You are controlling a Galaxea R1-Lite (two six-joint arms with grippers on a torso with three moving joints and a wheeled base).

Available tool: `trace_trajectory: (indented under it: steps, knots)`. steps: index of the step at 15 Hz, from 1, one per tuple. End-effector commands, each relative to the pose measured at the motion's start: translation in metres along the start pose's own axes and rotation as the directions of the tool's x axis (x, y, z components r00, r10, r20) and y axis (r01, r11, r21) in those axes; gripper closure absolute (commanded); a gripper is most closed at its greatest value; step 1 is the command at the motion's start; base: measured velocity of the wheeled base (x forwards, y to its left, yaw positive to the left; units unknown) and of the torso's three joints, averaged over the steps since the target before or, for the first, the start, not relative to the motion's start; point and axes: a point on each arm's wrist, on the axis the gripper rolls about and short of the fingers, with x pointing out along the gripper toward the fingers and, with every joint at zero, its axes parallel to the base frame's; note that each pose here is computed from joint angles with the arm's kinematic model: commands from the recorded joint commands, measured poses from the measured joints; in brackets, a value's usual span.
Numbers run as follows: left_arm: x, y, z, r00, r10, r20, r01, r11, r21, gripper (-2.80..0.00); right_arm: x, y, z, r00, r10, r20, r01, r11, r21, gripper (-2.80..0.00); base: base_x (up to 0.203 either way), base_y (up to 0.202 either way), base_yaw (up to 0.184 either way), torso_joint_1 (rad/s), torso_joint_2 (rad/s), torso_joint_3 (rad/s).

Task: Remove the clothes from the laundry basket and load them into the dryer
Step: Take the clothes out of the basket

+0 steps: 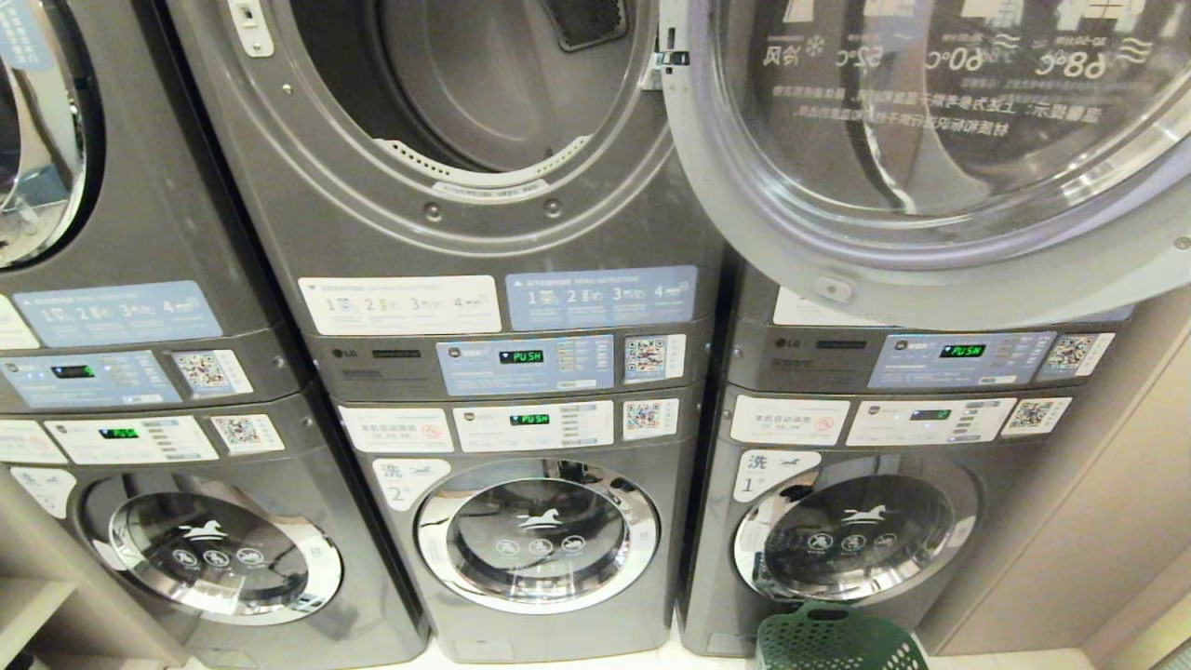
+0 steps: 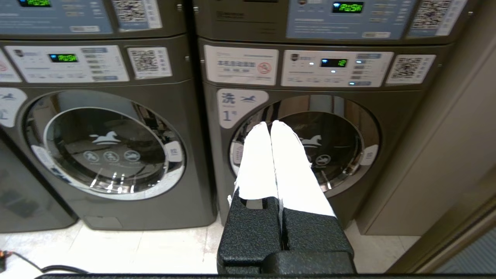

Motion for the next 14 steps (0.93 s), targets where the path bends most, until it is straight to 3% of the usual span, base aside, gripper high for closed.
trace_trajectory:
  steps: [1, 14]
  knots:
    - [0.0000, 0.0000, -0.0002, 1.000, 0.000, 0.000, 0.000, 1.000, 0.000, 0.00, 0.0000, 0.0000, 0.0000, 1.000, 0.000, 0.000, 0.000, 1.000, 0.000, 0.00, 0.000, -0.194, 0.000, 0.005, 0.00, 0.000]
    - [-0.0001, 0.0000, 0.0000, 1.000, 0.000, 0.001, 0.000, 1.000, -0.015, 0.00, 0.0000, 0.0000, 0.0000, 1.000, 0.002, 0.000, -0.002, 1.000, -0.002, 0.00, 0.000, -0.194, 0.001, 0.002, 0.00, 0.003]
